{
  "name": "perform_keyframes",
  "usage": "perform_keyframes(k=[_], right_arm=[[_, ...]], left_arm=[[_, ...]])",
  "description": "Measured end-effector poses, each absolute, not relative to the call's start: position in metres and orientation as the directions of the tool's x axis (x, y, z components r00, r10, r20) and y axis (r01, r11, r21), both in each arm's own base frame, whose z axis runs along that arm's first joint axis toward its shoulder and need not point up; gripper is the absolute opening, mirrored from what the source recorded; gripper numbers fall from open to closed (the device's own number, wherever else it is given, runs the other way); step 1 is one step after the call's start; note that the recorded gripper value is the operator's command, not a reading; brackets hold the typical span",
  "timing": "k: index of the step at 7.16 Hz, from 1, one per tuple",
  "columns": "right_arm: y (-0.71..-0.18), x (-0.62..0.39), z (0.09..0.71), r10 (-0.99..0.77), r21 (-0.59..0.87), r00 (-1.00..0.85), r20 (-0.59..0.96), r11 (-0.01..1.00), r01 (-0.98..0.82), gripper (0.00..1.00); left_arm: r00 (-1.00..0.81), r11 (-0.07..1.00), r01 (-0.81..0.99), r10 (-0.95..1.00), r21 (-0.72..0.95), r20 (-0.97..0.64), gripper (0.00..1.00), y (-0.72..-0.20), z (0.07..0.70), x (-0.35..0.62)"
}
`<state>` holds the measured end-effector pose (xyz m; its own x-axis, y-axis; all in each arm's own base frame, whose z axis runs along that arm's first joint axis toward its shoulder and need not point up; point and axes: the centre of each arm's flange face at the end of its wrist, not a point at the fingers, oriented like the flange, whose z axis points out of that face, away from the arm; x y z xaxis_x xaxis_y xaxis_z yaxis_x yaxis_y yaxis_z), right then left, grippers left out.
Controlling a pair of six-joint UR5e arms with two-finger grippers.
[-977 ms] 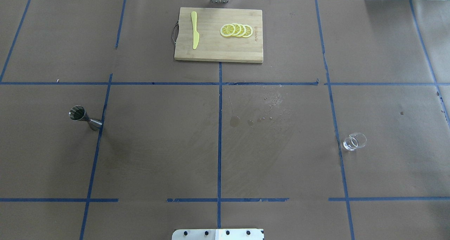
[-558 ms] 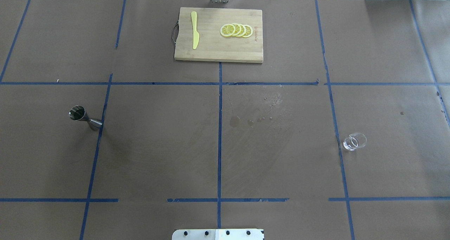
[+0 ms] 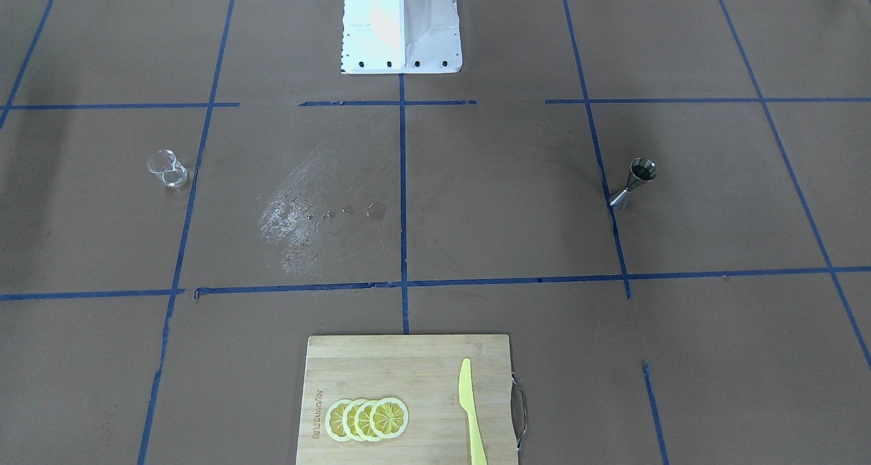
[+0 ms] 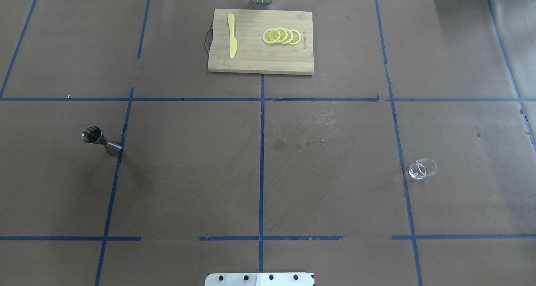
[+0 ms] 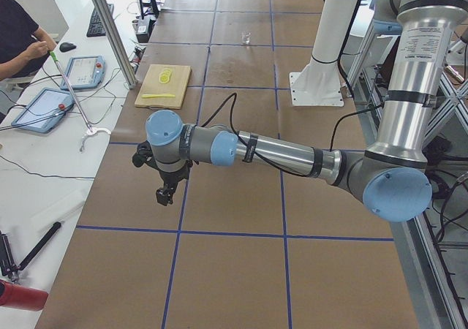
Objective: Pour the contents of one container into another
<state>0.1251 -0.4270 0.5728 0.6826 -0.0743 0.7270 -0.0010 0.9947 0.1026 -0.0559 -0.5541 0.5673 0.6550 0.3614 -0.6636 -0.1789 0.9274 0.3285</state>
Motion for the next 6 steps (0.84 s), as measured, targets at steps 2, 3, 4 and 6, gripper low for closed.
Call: perform_keyframes(k=[2,3,4,6], right_arm=[[-0.427,0.127,0.586,-0.055,0.075,0.696,0.716,0.997,0.001,1.00],[-0.429,0.127,0.592,-0.043,0.061,0.695,0.718,0.998,-0.001,1.00],[-0.432,0.127,0.597,-0.032,0.047,0.692,0.721,0.999,-0.004,1.00],[-0.435,0.128,0.599,-0.005,0.027,0.693,0.721,0.999,-0.020,1.00]], left_arm=[[0.652,0.942,-0.160,0.324,0.294,-0.685,1.00,-0.551,0.601,-0.059],[0.652,0.943,-0.157,0.322,0.293,-0.686,1.00,-0.543,0.609,-0.060],[0.655,0.944,-0.155,0.318,0.290,-0.686,1.00,-0.536,0.613,-0.061],[0.693,0.951,-0.161,0.299,0.263,-0.656,1.00,-0.524,0.627,-0.065]])
